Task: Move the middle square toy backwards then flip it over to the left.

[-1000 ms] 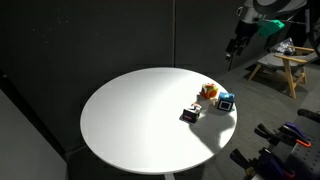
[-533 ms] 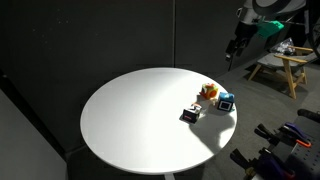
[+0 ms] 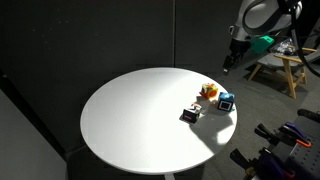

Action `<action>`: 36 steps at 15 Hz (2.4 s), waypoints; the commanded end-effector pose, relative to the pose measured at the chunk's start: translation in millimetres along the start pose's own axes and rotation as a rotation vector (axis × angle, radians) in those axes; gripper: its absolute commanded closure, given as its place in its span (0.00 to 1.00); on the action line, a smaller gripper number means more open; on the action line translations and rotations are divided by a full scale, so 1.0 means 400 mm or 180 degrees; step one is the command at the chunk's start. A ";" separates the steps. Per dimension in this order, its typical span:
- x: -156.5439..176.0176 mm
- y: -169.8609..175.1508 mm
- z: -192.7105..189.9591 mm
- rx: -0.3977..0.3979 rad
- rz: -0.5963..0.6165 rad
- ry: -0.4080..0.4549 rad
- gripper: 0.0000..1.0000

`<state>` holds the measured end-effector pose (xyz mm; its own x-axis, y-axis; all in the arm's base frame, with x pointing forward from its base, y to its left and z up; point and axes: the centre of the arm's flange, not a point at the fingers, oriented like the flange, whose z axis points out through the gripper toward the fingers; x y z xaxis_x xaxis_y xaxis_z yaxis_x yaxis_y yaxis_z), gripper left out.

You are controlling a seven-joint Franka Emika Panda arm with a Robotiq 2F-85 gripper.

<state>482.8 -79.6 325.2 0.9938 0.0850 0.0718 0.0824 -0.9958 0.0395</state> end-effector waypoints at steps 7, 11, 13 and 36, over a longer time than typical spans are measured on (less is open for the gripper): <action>-0.050 0.006 0.147 -0.0210 -0.0572 0.0056 0.00; -0.045 0.013 0.208 -0.0282 -0.0658 0.0069 0.00; -0.045 0.019 0.235 -0.0291 -0.0690 0.0065 0.00; -0.067 0.032 0.373 -0.0617 -0.0997 0.0002 0.00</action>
<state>469.8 -103.2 178.7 0.9246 0.3805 0.0174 0.3686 -0.9053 0.2110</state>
